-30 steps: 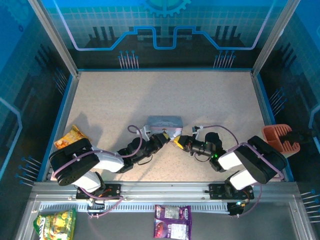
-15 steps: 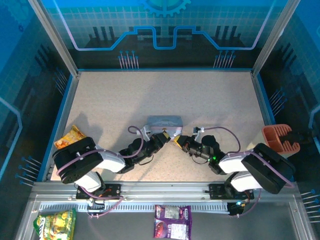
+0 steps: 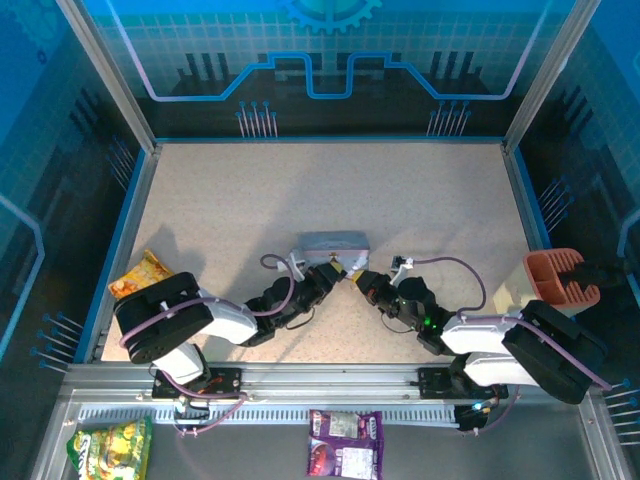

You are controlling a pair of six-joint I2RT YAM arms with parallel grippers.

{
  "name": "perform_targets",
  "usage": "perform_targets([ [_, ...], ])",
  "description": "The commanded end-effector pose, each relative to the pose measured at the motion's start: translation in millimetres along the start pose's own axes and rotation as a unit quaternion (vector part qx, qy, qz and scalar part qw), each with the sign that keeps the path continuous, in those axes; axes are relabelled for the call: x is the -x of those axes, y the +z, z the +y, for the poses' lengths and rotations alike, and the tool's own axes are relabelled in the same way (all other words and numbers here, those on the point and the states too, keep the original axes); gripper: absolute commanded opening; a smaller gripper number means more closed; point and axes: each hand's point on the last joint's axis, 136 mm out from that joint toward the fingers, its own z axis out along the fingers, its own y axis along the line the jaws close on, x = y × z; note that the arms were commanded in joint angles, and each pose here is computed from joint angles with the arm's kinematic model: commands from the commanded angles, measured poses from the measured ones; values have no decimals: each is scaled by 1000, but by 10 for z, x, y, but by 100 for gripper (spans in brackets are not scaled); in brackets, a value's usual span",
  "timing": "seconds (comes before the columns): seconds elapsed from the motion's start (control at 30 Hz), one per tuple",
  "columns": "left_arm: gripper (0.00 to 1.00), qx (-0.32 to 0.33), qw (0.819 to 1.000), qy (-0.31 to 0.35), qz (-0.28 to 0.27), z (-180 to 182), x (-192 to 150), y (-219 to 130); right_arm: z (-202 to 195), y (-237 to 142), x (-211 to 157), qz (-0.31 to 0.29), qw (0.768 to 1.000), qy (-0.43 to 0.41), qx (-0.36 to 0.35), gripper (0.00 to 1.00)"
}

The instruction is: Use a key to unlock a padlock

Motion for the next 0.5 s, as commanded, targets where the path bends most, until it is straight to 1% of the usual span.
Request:
perform_targets([
  [0.0,0,-142,985,-44,92,-899,-465,13,417,7,-242,42,997,-21,66,0],
  [0.1,0,-139,985,-40,96,-915,-480,23,423,-12,-202,32,997,-19,71,0],
  [0.27,0,-119,988,-31,96,-815,-484,-10,492,-72,-85,16,997,-29,72,0],
  [0.47,0,-116,988,-29,99,-776,-511,3,615,-125,-82,21,996,-45,79,0],
])
